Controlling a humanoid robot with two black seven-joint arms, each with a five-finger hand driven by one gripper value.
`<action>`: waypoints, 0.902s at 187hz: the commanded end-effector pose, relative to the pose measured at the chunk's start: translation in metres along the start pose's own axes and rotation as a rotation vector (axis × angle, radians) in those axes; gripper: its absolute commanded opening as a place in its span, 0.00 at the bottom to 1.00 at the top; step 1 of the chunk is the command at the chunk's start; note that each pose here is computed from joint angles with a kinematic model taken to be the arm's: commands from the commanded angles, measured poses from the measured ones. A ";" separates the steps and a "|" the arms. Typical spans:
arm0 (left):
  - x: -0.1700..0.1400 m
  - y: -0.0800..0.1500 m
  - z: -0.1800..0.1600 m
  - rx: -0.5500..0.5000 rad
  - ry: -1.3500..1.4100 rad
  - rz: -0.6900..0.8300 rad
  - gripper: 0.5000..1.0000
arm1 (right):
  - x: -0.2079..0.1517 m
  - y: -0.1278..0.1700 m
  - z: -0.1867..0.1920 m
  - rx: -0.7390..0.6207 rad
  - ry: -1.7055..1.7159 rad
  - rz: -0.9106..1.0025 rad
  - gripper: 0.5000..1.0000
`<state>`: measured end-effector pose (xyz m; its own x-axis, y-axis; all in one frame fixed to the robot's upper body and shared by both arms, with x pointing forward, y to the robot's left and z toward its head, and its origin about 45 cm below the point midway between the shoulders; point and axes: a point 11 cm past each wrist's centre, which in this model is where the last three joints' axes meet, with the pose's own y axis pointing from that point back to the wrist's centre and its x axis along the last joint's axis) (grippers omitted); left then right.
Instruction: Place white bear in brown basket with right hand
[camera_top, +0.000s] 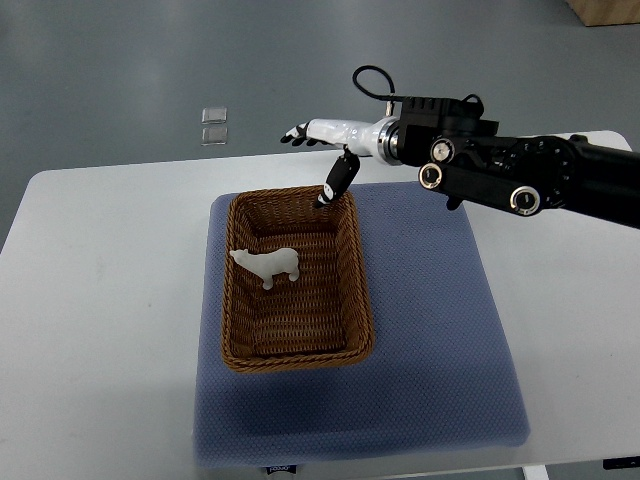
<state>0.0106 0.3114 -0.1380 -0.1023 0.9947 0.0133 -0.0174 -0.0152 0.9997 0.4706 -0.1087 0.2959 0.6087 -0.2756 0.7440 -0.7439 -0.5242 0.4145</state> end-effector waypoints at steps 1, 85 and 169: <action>0.000 0.000 0.000 -0.001 0.000 0.000 1.00 | 0.023 0.017 0.032 0.006 -0.200 0.092 0.83; -0.001 0.000 0.000 0.000 0.001 -0.002 1.00 | -0.015 0.044 0.143 0.214 -1.356 0.439 0.85; -0.003 0.000 0.000 0.000 -0.001 -0.009 1.00 | -0.028 0.056 0.198 0.378 -1.962 0.711 0.86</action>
<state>0.0108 0.3100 -0.1380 -0.1023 0.9947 0.0091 -0.0176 -0.0109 0.9998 0.4671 -0.2861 0.1947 -0.0666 -0.6156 -0.7853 -0.9928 -0.0376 0.1137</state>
